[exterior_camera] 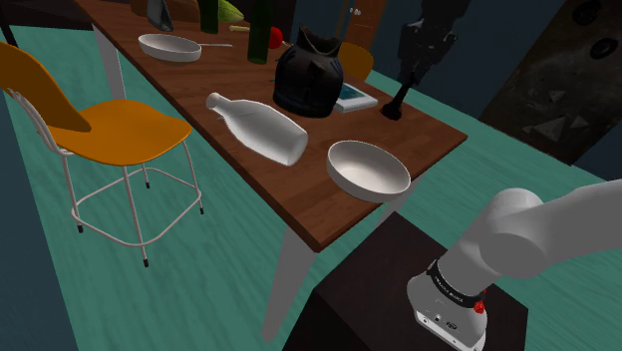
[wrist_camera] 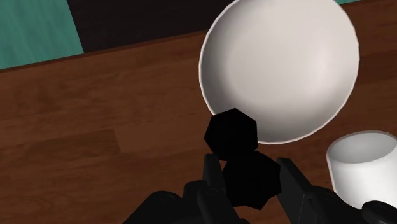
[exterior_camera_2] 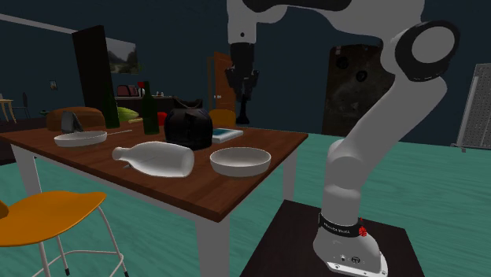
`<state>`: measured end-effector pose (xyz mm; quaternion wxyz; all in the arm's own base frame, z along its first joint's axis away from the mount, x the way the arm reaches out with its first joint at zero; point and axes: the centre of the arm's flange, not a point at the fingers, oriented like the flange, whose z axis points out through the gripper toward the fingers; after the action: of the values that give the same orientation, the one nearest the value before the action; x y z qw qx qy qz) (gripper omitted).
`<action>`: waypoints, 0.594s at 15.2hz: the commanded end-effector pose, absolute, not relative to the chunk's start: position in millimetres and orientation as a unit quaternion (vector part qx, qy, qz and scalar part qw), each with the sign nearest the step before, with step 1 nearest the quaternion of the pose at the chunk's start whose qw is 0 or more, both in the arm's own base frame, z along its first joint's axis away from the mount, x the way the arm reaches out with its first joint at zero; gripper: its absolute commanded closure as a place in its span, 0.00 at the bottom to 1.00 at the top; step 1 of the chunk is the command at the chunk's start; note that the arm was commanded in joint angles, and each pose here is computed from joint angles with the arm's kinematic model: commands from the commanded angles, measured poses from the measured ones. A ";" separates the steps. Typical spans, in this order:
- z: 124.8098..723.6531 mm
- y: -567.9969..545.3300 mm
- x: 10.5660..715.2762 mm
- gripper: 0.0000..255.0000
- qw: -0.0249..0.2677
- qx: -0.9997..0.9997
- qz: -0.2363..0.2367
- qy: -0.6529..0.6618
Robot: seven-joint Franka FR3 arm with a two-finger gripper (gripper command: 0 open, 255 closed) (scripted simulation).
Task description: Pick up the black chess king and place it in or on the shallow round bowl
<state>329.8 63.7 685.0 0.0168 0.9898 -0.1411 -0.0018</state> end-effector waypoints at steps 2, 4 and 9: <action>689.7 99.2 317.6 1.00 0.017 0.990 -0.002 -0.142; 693.0 123.6 308.0 1.00 0.017 0.990 -0.002 -0.142; 673.6 136.3 303.0 1.00 0.017 0.990 -0.002 -0.142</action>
<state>302.1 137.0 678.8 0.0167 0.9898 -0.1417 -0.0021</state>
